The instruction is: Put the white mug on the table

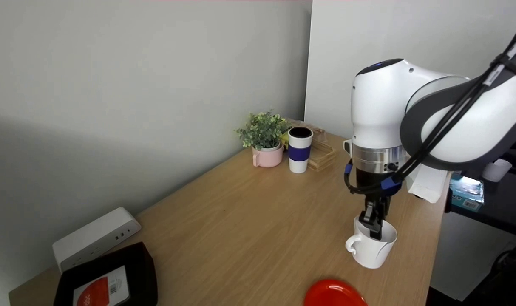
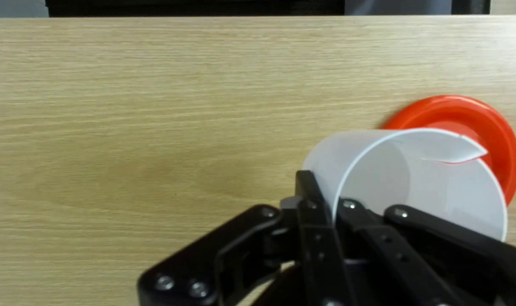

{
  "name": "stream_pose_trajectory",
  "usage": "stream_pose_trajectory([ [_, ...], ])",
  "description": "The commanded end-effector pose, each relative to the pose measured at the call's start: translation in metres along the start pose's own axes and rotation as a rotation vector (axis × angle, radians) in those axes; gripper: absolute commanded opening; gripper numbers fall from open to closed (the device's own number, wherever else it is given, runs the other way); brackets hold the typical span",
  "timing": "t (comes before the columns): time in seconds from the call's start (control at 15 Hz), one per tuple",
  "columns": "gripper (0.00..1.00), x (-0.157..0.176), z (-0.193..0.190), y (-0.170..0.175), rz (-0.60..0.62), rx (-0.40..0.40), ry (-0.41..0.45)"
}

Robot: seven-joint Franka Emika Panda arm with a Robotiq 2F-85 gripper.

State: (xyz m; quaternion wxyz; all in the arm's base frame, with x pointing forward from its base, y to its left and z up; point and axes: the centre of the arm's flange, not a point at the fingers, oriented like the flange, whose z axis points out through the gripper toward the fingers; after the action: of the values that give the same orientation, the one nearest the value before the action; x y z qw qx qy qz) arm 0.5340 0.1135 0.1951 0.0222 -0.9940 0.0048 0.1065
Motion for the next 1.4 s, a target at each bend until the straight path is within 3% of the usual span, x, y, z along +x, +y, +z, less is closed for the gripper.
stream_pose_trajectory([
  [0.0, 0.00, 0.012, 0.014, 0.038, -0.002, 0.092, 0.008],
  [0.33, 0.00, 0.045, 0.044, 0.070, 0.066, 0.149, -0.072],
  [0.73, 0.00, 0.066, 0.074, 0.083, 0.226, 0.129, -0.135],
  [1.33, 0.00, 0.071, 0.064, 0.076, 0.497, 0.071, -0.127],
])
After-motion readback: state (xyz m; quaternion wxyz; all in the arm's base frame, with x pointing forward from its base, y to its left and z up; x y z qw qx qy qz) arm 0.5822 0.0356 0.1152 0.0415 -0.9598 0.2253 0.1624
